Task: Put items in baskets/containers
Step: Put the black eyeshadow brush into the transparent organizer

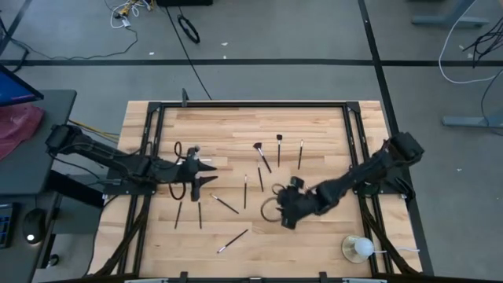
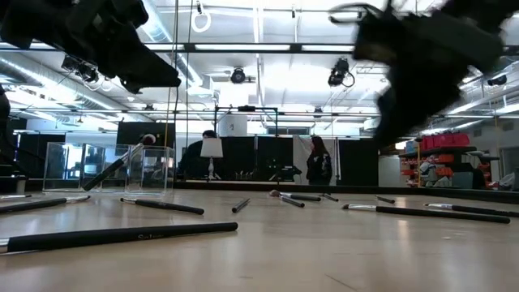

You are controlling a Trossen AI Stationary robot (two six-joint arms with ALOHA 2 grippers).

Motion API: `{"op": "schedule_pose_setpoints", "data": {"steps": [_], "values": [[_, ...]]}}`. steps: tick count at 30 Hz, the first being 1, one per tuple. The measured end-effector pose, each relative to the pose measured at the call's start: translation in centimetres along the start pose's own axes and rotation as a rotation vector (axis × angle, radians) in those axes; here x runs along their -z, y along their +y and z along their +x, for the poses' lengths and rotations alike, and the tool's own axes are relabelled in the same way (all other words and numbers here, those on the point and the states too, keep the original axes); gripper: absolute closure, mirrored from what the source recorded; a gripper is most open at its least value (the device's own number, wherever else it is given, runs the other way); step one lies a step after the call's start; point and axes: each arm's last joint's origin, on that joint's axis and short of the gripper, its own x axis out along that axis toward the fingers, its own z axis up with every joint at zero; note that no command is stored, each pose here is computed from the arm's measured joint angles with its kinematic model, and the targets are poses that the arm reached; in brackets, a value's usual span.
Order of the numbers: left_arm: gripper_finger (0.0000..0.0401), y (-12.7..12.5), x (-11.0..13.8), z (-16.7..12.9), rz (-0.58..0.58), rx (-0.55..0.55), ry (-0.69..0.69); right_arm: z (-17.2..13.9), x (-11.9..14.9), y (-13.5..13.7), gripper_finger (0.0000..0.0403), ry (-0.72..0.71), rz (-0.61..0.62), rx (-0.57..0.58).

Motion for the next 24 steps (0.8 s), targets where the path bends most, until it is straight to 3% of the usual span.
{"op": "schedule_pose_setpoints", "data": {"steps": [7,14,20,24], "values": [[0.0259,0.0,0.0,0.0,-0.001,-0.002,-0.002,1.0,5.4,-0.3,0.0201,0.017,0.109,0.107],[0.0259,0.0,0.0,0.0,0.011,-0.002,-0.009,1.9,8.6,-1.4,0.0280,-0.039,0.142,0.068],[0.0259,0.0,-0.1,0.0,0.019,-0.001,-0.013,2.2,9.7,-2.3,0.0379,-0.065,0.105,0.081],[0.0259,0.0,-0.1,0.0,0.027,0.006,-0.012,2.3,9.5,-2.3,0.0389,-0.073,0.045,0.087]]}}
